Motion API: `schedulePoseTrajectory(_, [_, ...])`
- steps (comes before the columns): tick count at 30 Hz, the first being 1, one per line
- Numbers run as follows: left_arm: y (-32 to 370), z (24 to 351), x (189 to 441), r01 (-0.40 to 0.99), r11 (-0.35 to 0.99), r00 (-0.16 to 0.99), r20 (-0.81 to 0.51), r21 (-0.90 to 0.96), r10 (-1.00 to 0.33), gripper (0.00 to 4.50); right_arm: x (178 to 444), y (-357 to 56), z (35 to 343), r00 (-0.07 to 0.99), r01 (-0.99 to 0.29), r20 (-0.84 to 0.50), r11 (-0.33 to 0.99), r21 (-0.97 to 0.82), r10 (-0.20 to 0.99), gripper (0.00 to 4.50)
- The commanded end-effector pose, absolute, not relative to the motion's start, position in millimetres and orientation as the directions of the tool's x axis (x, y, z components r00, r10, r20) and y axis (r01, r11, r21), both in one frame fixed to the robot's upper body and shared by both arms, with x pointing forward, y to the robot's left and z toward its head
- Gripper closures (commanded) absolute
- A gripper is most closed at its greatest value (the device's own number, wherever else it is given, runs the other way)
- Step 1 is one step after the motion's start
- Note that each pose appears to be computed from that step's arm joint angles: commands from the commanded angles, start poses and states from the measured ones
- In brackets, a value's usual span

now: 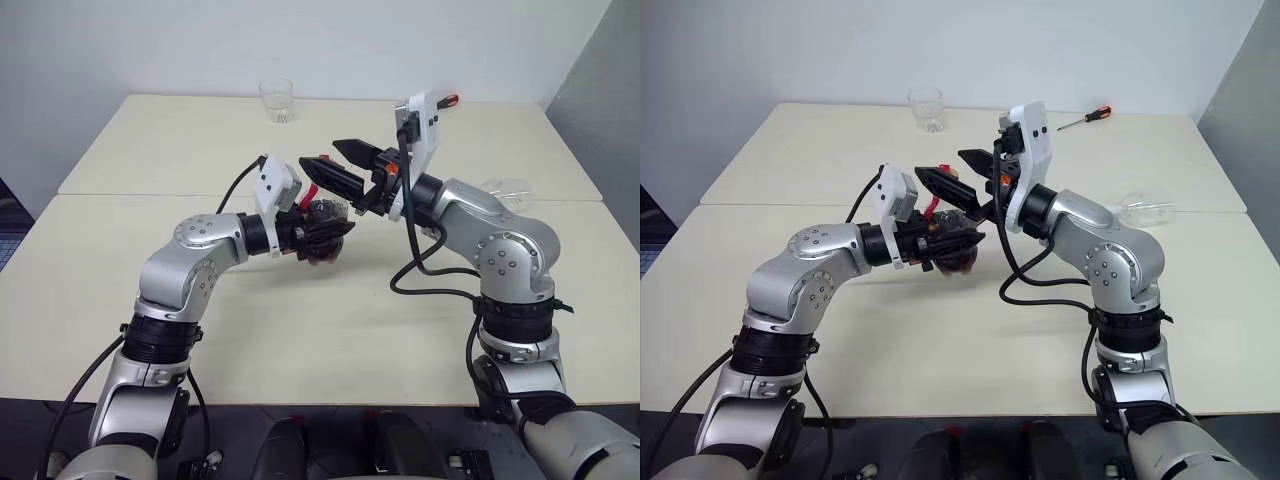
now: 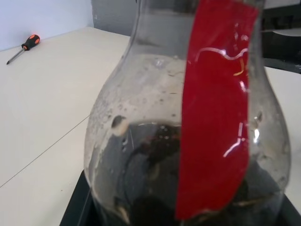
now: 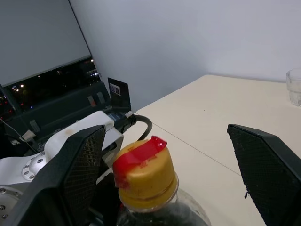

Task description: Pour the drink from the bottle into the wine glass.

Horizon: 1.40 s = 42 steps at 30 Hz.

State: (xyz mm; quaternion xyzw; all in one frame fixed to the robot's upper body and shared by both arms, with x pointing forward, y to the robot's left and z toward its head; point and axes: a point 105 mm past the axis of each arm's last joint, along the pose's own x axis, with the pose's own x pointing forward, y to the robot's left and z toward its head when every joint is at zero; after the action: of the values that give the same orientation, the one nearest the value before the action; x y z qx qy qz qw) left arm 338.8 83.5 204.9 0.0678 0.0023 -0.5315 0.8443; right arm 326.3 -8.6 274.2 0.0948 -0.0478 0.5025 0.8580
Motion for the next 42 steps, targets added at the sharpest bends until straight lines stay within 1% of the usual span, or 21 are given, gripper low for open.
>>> schedulePoseTrajectory(1, [83.3,226.0,336.0,0.89,0.418,0.429,-0.025,0.181,-0.903,2.32,317.9,-7.2,285.2,0.466,-0.884,0.228,0.463,0.07,0.855,0.08])
schedulePoseTrajectory(7, [82.7,225.6,334.7,0.892,0.415,0.426,-0.027,0.18,-0.904,2.32,321.0,-7.0,285.6,0.475,-0.879,0.233,0.472,0.069,0.849,0.08])
schedulePoseTrajectory(8, [82.7,225.3,334.4,0.892,0.414,0.425,-0.027,0.179,-0.905,2.32,321.1,-6.8,286.0,0.474,-0.879,0.235,0.472,0.069,0.848,0.25])
schedulePoseTrajectory(11, [82.6,224.5,333.7,0.893,0.414,0.425,-0.029,0.176,-0.905,2.32,320.9,-6.4,286.9,0.472,-0.88,0.238,0.47,0.067,0.849,0.94])
schedulePoseTrajectory(12, [82.6,224.3,333.6,0.893,0.414,0.425,-0.029,0.176,-0.905,2.32,320.6,-6.3,286.9,0.47,-0.881,0.239,0.469,0.066,0.85,1.36])
schedulePoseTrajectory(14, [82.7,224.3,333.7,0.893,0.414,0.425,-0.029,0.176,-0.905,2.32,320.0,-5.9,286.9,0.467,-0.883,0.239,0.466,0.064,0.852,1.97])
schedulePoseTrajectory(15, [82.8,224.5,334.1,0.893,0.415,0.426,-0.028,0.176,-0.904,2.32,319.7,-5.7,286.8,0.466,-0.883,0.239,0.465,0.064,0.852,2.45])
schedulePoseTrajectory(17, [82.9,224.7,334.4,0.892,0.416,0.427,-0.028,0.176,-0.904,2.32,319.2,-5.4,286.8,0.465,-0.884,0.242,0.464,0.067,0.852,3.06])
schedulePoseTrajectory(25, [83.2,221.6,327.6,0.902,0.404,0.413,-0.032,0.153,-0.91,2.32,312.8,-2.6,290.7,0.427,-0.903,0.263,0.425,0.067,0.865,3.14])
schedulePoseTrajectory(28, [81.1,223.7,315.0,0.919,0.374,0.378,-0.011,0.123,-0.926,2.32,304.3,-0.4,292.1,0.369,-0.928,0.267,0.367,0.062,0.89,3.14])
schedulePoseTrajectory(32, [79.7,232.2,296.0,0.939,0.329,0.327,0.031,0.102,-0.944,2.32,279.0,5.7,299.8,0.19,-0.982,0.282,0.185,0.041,0.94,3.14])
schedulePoseTrajectory(35, [78.6,238.4,286.2,0.946,0.307,0.304,0.047,0.1,-0.951,2.32,262.8,9.1,303.7,0.078,-0.997,0.285,0.075,0.02,0.955,3.14])
schedulePoseTrajectory(39, [73.0,250.0,271.9,0.961,0.272,0.266,0.085,0.059,-0.96,2.32,245.8,12.6,309.3,-0.036,-0.999,0.302,-0.038,0.0,0.952,3.14])
schedulePoseTrajectory(42, [70.4,254.6,259.6,0.972,0.232,0.228,0.093,0.037,-0.969,2.32,236.3,14.7,311.2,-0.098,-0.995,0.309,-0.103,-0.001,0.946,3.14])
